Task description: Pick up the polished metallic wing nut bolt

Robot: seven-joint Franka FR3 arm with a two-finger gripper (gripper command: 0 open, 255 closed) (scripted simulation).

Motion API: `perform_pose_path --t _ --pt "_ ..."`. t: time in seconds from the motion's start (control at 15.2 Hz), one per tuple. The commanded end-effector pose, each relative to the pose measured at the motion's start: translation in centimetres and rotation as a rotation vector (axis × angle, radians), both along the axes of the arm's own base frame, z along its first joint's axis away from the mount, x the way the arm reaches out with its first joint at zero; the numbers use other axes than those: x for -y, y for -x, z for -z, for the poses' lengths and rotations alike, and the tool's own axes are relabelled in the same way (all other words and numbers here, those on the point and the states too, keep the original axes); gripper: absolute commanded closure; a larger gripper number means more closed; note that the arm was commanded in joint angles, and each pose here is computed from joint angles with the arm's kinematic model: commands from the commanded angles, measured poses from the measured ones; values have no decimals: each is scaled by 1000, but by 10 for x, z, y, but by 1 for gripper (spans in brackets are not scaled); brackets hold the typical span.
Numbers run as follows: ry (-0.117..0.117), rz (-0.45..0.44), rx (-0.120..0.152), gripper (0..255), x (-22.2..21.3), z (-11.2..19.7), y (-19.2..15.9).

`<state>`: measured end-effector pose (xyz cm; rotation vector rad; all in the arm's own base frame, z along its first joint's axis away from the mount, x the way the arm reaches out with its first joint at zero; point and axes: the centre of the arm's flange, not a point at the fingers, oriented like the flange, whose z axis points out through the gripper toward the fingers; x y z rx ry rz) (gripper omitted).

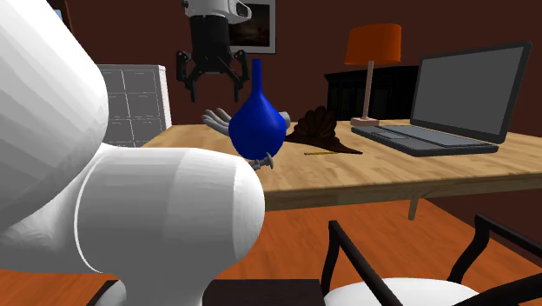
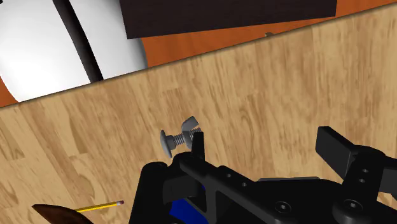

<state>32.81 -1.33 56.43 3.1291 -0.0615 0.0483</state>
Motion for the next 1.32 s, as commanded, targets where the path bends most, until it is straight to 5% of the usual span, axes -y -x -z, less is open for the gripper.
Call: perform_pose_path --t 0.0,0.79,1.25 --pt "0 0 0 0 0 0 0" --pt "78 439 139 0 49 129 -50" --pt "82 461 145 0 52 167 -52"
